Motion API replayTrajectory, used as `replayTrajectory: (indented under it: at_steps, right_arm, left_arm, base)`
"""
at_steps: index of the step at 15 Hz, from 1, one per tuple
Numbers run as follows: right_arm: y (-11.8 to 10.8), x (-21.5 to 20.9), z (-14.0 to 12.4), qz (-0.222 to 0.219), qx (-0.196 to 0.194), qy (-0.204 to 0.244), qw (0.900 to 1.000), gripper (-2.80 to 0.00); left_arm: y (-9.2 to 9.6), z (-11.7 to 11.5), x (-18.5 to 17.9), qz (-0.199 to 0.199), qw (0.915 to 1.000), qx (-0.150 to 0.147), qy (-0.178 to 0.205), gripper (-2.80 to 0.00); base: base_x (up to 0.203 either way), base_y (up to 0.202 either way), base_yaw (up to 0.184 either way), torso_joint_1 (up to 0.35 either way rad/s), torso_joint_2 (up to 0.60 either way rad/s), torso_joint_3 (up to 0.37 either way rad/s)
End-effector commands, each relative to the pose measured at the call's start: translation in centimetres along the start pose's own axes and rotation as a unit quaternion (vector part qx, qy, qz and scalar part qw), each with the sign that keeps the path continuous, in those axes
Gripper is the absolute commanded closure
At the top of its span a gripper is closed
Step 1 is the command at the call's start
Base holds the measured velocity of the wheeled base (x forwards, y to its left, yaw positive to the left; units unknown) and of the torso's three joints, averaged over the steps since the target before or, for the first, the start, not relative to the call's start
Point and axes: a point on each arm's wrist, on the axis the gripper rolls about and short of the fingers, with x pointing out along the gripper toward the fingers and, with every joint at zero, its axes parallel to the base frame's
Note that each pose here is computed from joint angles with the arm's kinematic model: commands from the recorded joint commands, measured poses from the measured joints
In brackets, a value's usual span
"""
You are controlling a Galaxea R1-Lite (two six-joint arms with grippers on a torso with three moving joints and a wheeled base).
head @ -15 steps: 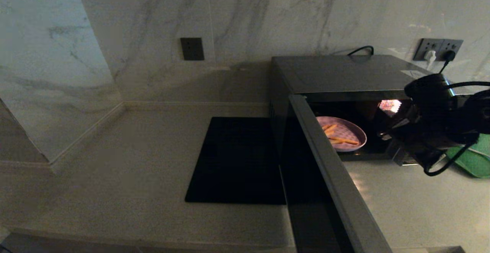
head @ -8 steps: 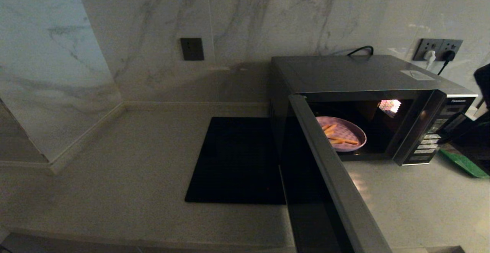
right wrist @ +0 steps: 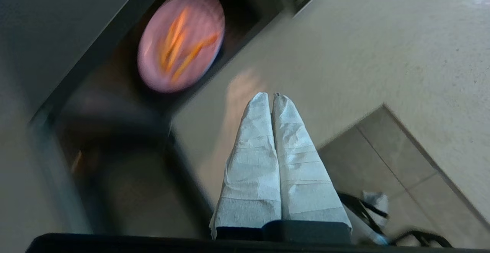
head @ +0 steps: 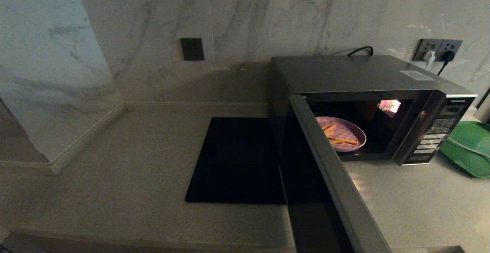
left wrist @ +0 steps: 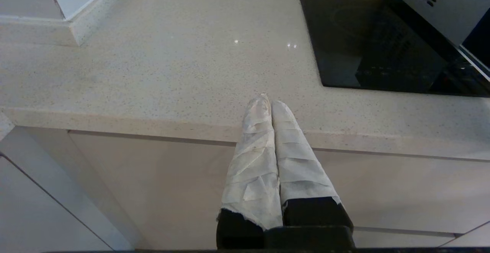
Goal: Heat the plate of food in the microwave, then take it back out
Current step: Close the microwave oven
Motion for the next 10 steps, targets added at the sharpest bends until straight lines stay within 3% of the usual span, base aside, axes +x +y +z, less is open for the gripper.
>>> replayTrajectory:
  at_steps: [1,5,10]
  right_arm:
    - [0.0,-3.2,-0.2,0.023,-0.044,0.042,0.998,0.00]
    - [-0.1,-5.3,-1.6,0.051,-0.123,0.108,0.985,0.00]
    - [0.2,-6.5,-3.0,0.113,-0.216,0.148,0.959,0.00]
  left_arm:
    - [0.0,0.0,0.0,0.000,1.0000,0.000,0.000,0.00]
    - [0.0,0.0,0.0,0.000,1.0000,0.000,0.000,0.00]
    - [0.0,0.0,0.0,0.000,1.0000,0.000,0.000,0.00]
  base:
    - [0.000,0.000,0.000,0.000,0.00,0.000]
    - [0.000,0.000,0.000,0.000,0.00,0.000]
    - [0.000,0.000,0.000,0.000,0.00,0.000]
